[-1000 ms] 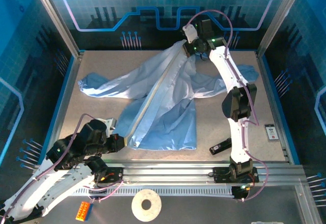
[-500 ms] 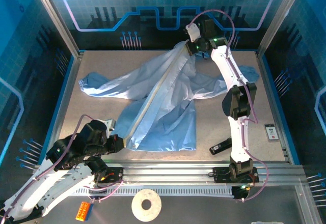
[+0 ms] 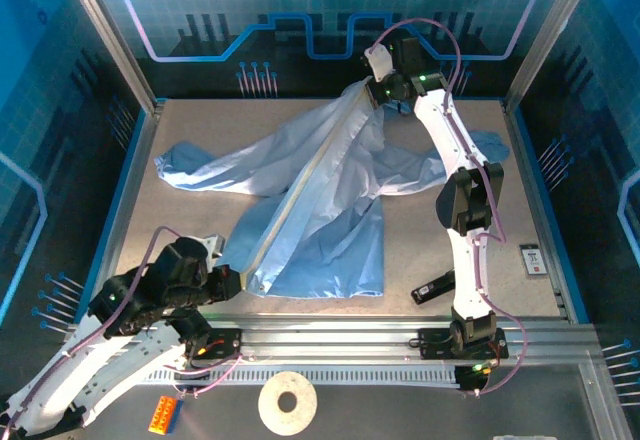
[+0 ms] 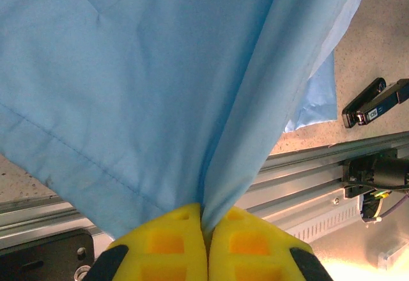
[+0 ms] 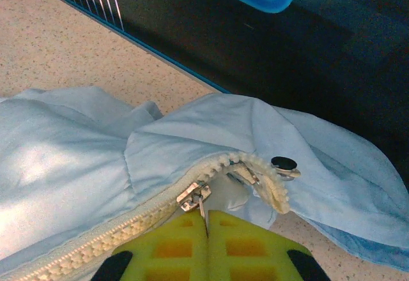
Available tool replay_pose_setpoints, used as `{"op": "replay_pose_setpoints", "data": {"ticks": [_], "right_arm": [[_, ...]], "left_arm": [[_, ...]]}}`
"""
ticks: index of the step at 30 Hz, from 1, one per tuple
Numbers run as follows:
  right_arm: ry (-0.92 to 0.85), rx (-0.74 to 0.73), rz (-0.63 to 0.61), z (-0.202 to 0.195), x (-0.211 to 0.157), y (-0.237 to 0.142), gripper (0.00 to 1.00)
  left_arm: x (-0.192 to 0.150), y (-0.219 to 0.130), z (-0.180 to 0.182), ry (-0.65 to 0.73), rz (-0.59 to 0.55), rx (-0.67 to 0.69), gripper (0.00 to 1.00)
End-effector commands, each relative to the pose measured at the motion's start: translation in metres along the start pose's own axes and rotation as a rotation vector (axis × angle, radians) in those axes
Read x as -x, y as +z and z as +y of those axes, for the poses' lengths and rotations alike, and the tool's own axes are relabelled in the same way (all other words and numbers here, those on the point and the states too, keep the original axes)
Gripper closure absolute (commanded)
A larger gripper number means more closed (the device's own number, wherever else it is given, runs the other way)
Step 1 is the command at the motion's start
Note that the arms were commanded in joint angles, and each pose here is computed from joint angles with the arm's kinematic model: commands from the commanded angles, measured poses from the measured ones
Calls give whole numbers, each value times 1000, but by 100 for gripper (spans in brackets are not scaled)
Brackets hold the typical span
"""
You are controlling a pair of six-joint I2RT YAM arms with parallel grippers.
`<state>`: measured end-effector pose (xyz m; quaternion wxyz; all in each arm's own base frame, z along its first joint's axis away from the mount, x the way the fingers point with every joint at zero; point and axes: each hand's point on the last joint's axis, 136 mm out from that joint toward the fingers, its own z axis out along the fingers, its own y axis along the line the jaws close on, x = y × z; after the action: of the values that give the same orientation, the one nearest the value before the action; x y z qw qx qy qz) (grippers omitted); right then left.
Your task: Zip up the jacket
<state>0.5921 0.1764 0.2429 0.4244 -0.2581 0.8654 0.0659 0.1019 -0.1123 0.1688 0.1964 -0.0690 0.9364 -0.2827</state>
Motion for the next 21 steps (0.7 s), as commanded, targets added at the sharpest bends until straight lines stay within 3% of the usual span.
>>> {"op": "replay_pose_setpoints", "data": {"ticks": [1,12,21], "right_arm": [[-8,-161,-97,-49,25,-11,100],[-72,-189,-68,-30,13,2,100],[-203,-244,-28,-17,-8,35,100]], "left_arm": [[-20,-5,25,-40,62,91,100],[-14,-5,28,-52,25,100,100],[-14,-6,29,-57,19,110,100]]}}
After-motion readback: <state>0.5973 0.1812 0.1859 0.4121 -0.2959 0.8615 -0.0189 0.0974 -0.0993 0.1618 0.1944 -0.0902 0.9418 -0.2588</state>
